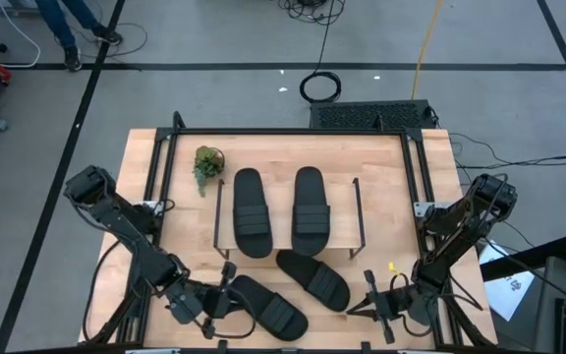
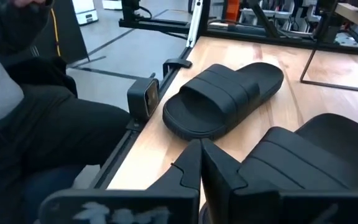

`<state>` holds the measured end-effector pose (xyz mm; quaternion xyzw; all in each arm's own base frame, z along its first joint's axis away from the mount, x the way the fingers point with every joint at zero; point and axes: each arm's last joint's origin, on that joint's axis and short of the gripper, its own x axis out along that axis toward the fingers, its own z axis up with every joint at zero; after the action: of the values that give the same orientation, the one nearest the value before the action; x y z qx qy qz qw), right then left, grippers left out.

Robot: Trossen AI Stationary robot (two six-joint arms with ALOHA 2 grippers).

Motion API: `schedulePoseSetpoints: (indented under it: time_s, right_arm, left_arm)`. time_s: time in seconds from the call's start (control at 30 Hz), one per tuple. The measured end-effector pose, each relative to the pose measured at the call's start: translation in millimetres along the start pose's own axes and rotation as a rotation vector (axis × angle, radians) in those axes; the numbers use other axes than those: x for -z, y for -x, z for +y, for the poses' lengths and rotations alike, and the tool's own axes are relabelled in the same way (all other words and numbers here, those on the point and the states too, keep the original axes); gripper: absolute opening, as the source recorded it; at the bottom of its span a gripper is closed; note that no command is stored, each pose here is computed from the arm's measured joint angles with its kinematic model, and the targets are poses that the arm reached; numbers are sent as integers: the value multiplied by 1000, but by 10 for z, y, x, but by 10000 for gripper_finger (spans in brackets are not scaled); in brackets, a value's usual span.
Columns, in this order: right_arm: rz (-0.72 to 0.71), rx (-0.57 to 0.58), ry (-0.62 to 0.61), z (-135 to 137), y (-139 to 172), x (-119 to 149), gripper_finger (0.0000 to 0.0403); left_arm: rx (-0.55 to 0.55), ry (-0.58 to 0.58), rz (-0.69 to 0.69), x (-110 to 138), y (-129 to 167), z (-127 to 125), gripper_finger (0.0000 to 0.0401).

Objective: Pick and place slides into the shelf
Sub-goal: Put the black slipper under the shelf

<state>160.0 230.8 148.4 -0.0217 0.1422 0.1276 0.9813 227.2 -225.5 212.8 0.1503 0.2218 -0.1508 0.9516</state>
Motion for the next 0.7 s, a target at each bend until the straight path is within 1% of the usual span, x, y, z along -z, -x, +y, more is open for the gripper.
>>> schedulePoseSetpoints:
  time_s: [0.1,0.2,0.3,0.4,0.53,0.7]
  right_arm:
    - [12,5,32,-10,-5,12,0]
    - [36,-19,109,-27,-23,25,0]
    - [76,-57,174,-57,-63,35,0]
    - [124,-39,224,-86,-120,14,9]
    - [183,-9,284,-121,-180,-17,45]
    - [223,29,338,-190,-242,-49,117]
  left_arm:
    - [-20,-90,-12,4,68,-113,23]
    - [-101,-166,-20,15,146,-211,6]
    - [-137,-176,-26,19,182,-253,6]
    - [-134,-151,-21,28,187,-262,17]
    - [-135,-131,-7,47,186,-257,18]
    - [-136,-123,-7,48,184,-255,3]
